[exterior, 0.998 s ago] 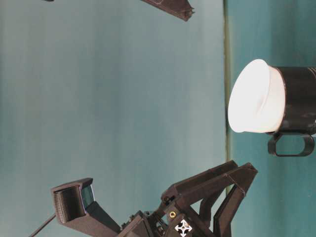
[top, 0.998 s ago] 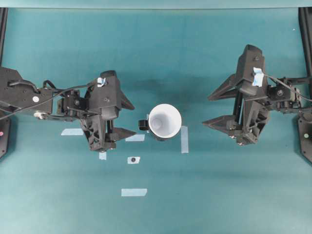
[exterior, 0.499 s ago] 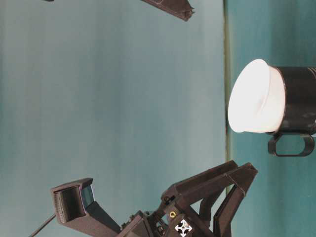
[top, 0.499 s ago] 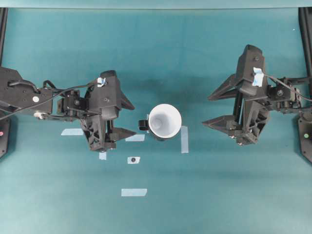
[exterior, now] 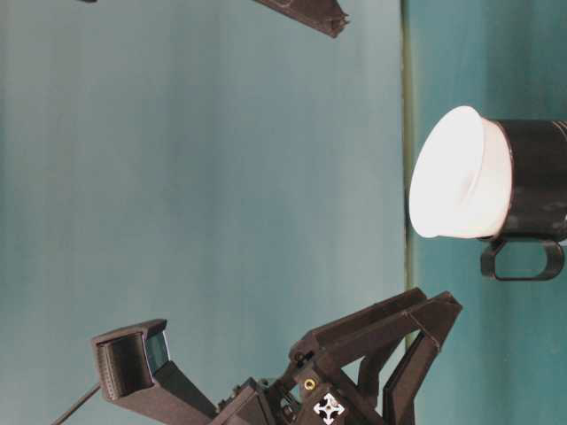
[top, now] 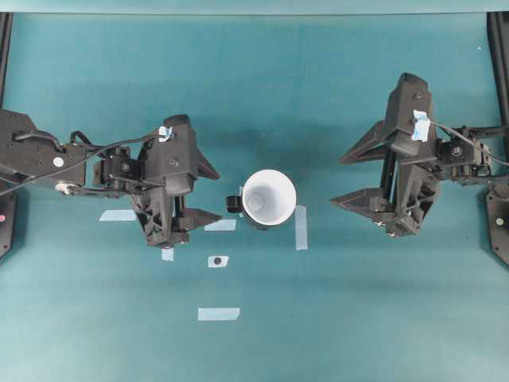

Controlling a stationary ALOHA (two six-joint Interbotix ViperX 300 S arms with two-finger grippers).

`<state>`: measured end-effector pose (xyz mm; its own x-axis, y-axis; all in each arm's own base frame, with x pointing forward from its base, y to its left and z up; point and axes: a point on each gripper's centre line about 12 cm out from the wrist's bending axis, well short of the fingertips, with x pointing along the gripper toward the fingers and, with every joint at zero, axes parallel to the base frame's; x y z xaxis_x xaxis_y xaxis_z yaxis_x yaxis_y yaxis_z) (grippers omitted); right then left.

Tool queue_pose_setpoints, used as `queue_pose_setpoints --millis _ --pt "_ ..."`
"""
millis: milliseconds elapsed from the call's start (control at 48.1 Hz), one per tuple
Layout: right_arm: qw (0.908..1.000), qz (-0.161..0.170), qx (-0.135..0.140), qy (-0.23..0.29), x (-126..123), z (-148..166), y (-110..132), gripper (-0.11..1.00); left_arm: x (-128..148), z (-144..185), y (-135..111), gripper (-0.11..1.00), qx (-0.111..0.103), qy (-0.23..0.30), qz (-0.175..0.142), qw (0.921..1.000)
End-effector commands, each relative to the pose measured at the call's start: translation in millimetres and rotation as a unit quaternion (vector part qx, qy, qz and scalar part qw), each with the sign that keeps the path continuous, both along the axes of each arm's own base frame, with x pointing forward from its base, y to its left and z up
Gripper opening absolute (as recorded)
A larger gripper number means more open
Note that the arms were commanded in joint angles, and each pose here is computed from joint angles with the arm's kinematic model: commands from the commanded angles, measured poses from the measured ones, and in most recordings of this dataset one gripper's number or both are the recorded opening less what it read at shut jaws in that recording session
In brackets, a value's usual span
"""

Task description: Holding the cup holder with the left arm, the right arm places the cup into the cup holder.

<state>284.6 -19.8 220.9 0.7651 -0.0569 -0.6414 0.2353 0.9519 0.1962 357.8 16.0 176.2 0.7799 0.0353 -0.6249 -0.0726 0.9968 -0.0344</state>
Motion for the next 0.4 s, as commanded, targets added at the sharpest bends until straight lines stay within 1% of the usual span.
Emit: queue_pose_setpoints --millis 0,374 --pt "0.9998 0.002 -0.003 -0.021 -1.2 12.0 0.5 0.93 3.9 11.8 -0.4 0.91 0.001 -0.021 -0.001 0.9998" --pt "0.9998 0.003 -0.004 -0.021 -2.1 9.9 0.6 0.93 5.9 11.8 -0.4 0.91 0.002 -0.026 -0.001 0.9997"
